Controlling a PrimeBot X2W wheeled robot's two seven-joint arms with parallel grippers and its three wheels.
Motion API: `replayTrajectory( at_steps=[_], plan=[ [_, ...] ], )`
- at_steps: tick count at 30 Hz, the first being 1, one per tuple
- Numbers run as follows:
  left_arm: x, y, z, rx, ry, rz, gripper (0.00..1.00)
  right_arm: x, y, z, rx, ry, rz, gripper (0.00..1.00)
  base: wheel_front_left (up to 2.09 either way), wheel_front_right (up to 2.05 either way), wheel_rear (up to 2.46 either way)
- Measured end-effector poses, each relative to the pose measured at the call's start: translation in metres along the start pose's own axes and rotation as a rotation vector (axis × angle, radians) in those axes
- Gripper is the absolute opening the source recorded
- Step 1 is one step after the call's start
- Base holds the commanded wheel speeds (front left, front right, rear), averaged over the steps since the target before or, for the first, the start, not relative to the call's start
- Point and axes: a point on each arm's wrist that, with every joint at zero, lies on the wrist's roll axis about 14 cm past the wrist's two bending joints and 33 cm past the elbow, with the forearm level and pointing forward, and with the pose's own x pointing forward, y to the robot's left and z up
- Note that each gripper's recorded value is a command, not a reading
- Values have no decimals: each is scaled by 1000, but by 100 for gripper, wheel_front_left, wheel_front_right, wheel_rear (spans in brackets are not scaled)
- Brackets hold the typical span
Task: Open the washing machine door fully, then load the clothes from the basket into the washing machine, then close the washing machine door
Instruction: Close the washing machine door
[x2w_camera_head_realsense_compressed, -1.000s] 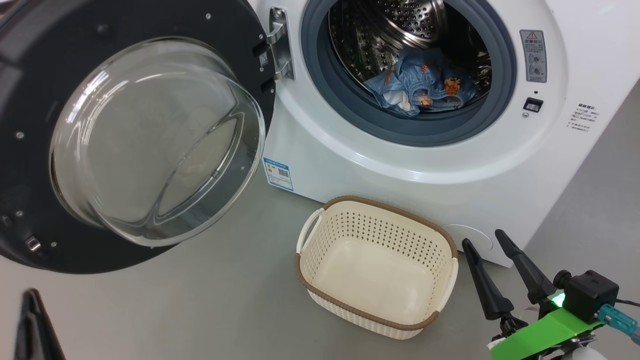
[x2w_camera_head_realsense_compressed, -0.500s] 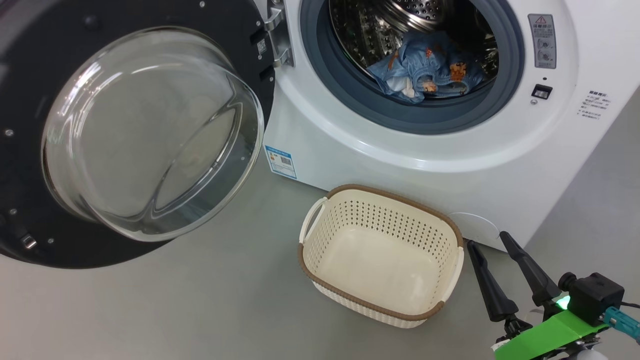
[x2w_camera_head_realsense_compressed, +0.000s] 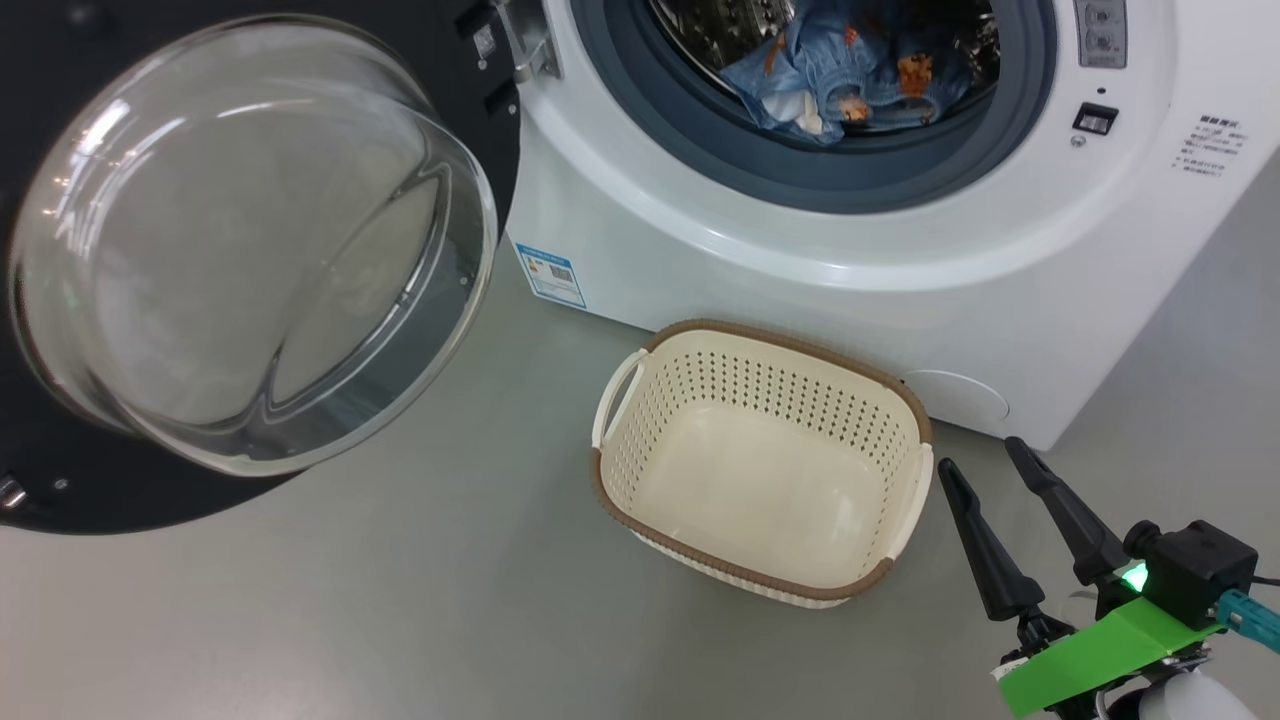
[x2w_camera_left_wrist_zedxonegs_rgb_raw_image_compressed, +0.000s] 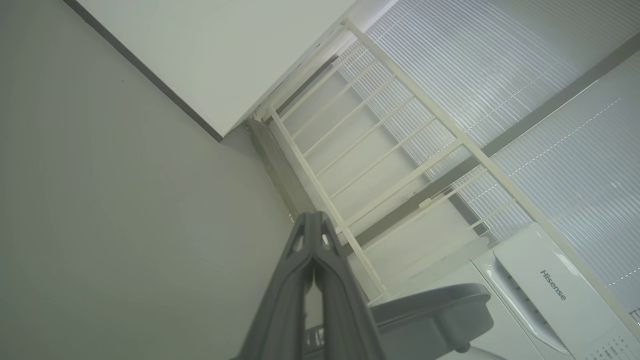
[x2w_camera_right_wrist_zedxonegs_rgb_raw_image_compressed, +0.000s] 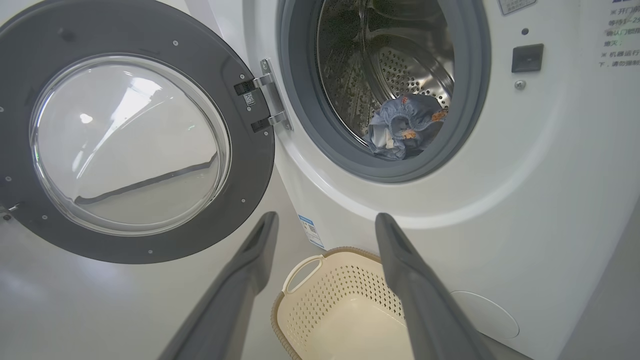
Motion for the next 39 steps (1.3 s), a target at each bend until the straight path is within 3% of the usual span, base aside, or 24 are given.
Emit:
replayTrajectory(
  at_steps=[4, 15, 39],
  plan=[
    [8, 7, -38, -14, 189, 50, 0, 2, -7, -5, 10, 6, -8, 100, 0, 0, 0],
    [8, 15, -73, 13, 431, 132, 0, 4, -11, -14, 28, 23, -10, 100, 0, 0, 0],
    [-26, 6, -96, 40, 728, 76, 0, 9, -8, -2, -5, 1, 4, 100, 0, 0, 0]
  ],
)
